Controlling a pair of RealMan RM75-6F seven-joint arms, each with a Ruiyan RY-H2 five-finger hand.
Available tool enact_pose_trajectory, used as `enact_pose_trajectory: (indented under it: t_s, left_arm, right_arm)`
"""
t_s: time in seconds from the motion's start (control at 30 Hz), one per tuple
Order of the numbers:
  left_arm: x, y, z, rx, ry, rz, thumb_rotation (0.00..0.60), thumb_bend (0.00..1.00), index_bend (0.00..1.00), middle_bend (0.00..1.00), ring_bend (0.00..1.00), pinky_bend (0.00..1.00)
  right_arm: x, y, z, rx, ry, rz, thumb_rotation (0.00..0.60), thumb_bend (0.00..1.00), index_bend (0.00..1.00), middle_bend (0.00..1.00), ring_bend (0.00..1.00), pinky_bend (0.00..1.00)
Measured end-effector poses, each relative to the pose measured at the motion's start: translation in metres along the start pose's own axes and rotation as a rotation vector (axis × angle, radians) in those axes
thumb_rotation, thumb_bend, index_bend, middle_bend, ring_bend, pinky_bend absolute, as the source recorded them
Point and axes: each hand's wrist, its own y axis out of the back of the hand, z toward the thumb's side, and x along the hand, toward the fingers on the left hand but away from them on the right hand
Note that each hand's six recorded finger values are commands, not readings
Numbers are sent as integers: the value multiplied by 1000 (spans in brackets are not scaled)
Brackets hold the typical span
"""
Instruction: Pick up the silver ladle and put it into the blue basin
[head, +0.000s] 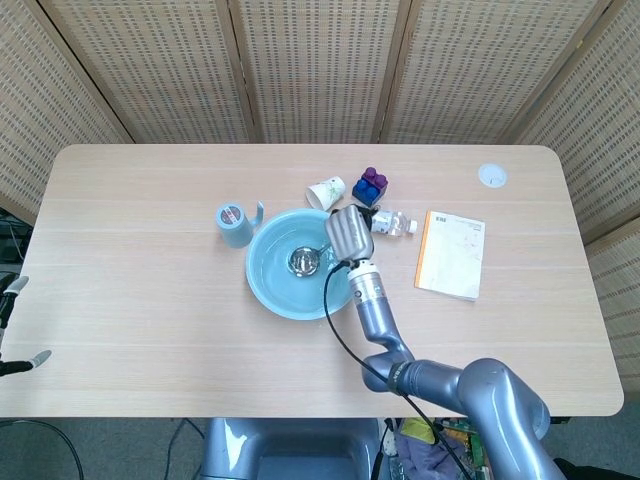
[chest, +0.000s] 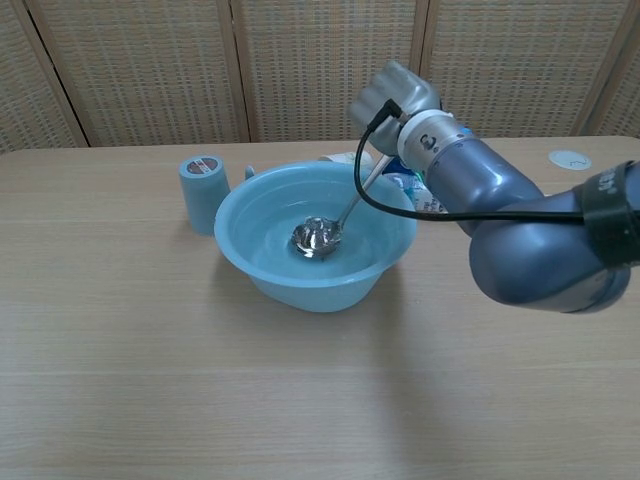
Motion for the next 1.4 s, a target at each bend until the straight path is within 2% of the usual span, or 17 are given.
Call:
enact_pose_trajectory:
  t_s: [0.47,0.83,1.0,1.17,1.27,1.4]
  left_arm:
    - [0,2,0,-5,-1,4,600,0,0,0,0,0]
    - [1,0,1,-3,-2,-2,600,0,0,0,0,0]
    - [0,-1,2,0,-5,-2,600,0,0,0,0,0]
    - [0,-2,3,3,-10,-6,600,0,0,0,0,0]
    - [0,-2,4,4,-12,-8,600,0,0,0,0,0]
    - [-1,-4,5,7,-16,-11,600,0,0,0,0,0]
  right_arm:
    - [8,-5,17,108,61,-56,600,980,819,925,1000,1000]
    - [20,-9,30,87,127,-2,600,985,820,929,1000,1000]
    - [28,-12,31,13,128,88,600,991,821,930,1000,1000]
    - [33,-14,24,-197,85,269,600,1000,821,930,1000,1000]
    - [36,-8,15,-316,61,355,600,1000,821,931,1000,1000]
    - [31,-1,-8,-389,11,387,600,1000,821,931,1000,1000]
